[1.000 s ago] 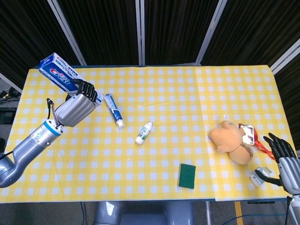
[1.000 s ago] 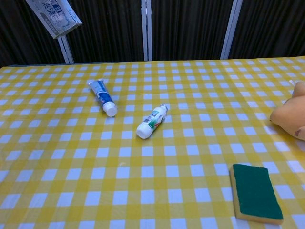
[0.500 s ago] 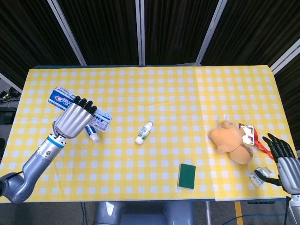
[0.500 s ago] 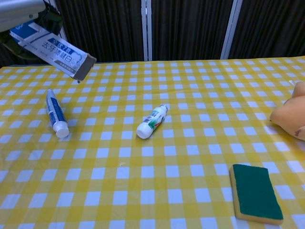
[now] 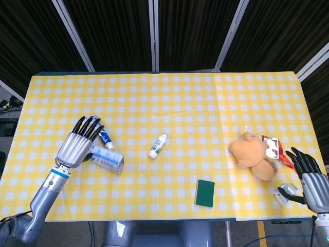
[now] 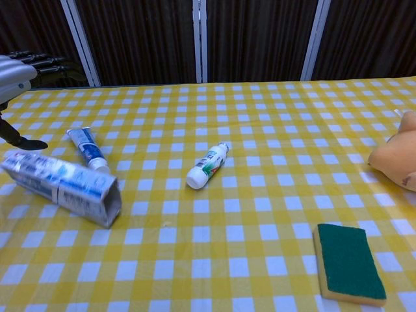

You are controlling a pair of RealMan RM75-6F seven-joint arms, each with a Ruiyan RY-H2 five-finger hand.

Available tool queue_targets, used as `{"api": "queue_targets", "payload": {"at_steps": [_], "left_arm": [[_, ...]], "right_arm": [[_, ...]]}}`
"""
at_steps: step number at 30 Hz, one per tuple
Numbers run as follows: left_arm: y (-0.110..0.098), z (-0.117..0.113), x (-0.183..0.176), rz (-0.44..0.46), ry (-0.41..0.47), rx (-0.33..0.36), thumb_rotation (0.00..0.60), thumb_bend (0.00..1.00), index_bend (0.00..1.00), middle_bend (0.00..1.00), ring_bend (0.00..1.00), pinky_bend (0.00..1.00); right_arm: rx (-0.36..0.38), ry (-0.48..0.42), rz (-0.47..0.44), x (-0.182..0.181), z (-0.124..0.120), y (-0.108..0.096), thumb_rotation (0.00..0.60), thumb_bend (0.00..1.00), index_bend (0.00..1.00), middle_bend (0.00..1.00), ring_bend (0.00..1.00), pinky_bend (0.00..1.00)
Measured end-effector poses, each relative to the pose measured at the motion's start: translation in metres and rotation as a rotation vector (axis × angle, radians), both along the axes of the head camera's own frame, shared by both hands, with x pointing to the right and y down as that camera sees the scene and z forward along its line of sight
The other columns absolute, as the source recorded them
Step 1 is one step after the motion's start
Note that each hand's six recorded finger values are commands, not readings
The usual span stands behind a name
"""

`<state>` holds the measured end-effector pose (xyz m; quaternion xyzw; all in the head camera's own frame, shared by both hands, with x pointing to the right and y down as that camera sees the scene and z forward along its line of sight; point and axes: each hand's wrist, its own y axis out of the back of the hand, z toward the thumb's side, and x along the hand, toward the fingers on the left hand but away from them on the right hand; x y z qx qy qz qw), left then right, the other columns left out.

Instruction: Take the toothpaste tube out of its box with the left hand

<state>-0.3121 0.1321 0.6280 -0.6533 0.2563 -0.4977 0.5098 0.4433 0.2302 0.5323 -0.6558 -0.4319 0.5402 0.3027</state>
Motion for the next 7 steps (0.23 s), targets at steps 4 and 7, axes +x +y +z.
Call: {"api": "queue_targets", "payload": {"at_steps": [4,7], "left_arm": [[0.012,-0.001,-0.017,-0.096,0.049,-0.013,0.6,0.16,0.07,0.0,0.0,0.0],[0.023,-0.005,-0.034,-0.17,0.066,0.005,0.6,0.14,0.04,0.0,0.0,0.0]], "right_arm": [[-0.002,0.006,-0.002,-0.001,0.001,0.0,0.6,0.08,0.02,0.0,0.0,0.0],[-0.006,0.013,-0.005,-0.001,0.003,0.0,0.6,0.08,0.02,0.0,0.0,0.0]]}}
